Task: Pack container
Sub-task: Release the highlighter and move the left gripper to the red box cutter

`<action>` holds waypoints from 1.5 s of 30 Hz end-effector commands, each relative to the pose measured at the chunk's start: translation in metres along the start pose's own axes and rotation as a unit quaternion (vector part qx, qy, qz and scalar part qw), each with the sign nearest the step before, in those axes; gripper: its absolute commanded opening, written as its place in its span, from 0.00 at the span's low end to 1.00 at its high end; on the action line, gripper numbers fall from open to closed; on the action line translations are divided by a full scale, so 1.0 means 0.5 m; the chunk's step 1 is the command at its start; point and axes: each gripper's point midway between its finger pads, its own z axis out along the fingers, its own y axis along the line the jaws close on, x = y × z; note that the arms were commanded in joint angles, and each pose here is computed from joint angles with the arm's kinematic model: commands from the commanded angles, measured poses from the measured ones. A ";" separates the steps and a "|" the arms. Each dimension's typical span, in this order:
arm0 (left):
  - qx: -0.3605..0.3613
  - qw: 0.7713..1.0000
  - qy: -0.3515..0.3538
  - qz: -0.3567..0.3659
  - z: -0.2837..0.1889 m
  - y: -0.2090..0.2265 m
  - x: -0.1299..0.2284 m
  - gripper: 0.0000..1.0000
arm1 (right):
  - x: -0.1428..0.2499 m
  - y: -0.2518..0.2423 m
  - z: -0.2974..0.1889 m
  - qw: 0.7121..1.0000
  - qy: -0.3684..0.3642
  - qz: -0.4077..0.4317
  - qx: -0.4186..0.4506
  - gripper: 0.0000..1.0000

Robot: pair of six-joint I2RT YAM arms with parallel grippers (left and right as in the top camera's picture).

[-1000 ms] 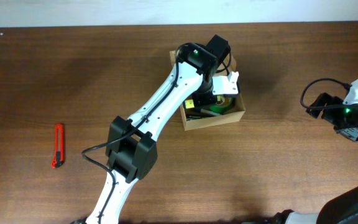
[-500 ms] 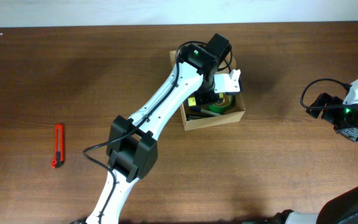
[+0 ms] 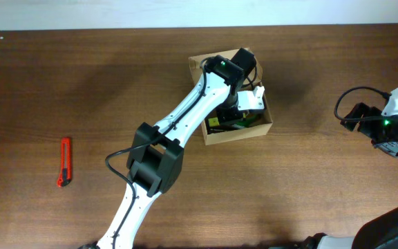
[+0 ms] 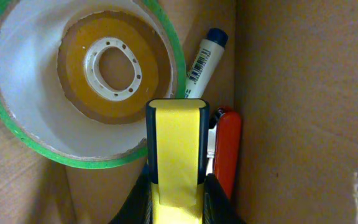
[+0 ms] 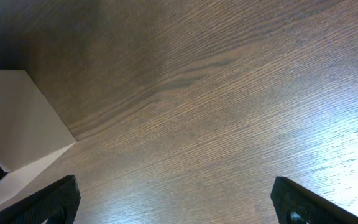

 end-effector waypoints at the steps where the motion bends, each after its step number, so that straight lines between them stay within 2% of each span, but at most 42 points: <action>1: 0.009 1.000 -0.008 -0.002 0.002 -0.011 -0.011 0.02 | -0.001 0.004 0.002 1.000 0.000 -0.002 -0.008 1.00; 3: 0.008 1.000 -0.008 -0.011 0.002 -0.010 -0.011 0.20 | -0.001 0.004 0.002 1.000 0.000 -0.002 -0.008 0.99; 9: 0.005 1.000 -0.008 -0.023 0.002 -0.008 -0.011 0.43 | -0.001 0.004 0.002 1.000 0.000 -0.002 -0.008 0.99; 12: -0.001 0.999 -0.005 -0.035 0.002 -0.003 -0.009 0.59 | -0.001 0.004 0.002 1.000 0.000 -0.002 -0.008 0.99; 16: -0.040 0.997 0.012 -0.072 -0.016 0.021 0.002 0.60 | -0.001 0.004 0.002 1.000 0.000 -0.002 -0.008 0.99; 19: -0.082 0.993 0.008 -0.090 -0.064 0.044 -0.002 0.59 | -0.001 0.004 0.002 1.000 0.000 -0.002 -0.008 1.00; 23: -0.160 0.982 -0.010 -0.105 -0.176 0.076 -0.006 0.59 | -0.002 0.004 0.002 1.000 -0.001 -0.002 -0.008 0.99; 26: -0.226 0.965 -0.021 -0.131 -0.275 0.095 0.010 0.59 | -0.003 0.004 0.002 1.000 -0.002 -0.003 -0.008 1.00; 32: -0.336 0.908 -0.090 -0.235 -0.507 0.121 0.084 0.60 | -0.004 0.004 0.002 1.000 -0.003 -0.003 -0.008 0.99; 35: -0.401 0.850 -0.118 -0.321 -0.635 0.144 0.184 0.61 | -0.004 0.004 0.002 1.000 -0.003 -0.003 -0.008 0.99; 37: -0.429 0.819 -0.120 -0.361 -0.689 0.151 0.252 0.63 | -0.004 0.004 0.002 1.000 -0.003 -0.003 -0.008 0.99; 40: -0.450 0.785 -0.124 -0.407 -0.734 0.156 0.343 0.65 | -0.004 0.006 0.002 1.000 -0.002 -0.003 -0.010 0.99; 42: -0.460 0.762 -0.102 -0.444 -0.739 0.151 0.424 0.67 | -0.002 0.006 0.002 1.000 0.000 -0.002 -0.010 0.99; 45: -0.444 0.734 -0.047 -0.511 -0.691 0.125 0.557 0.80 | -0.001 0.006 0.002 1.000 0.000 -0.002 -0.010 0.99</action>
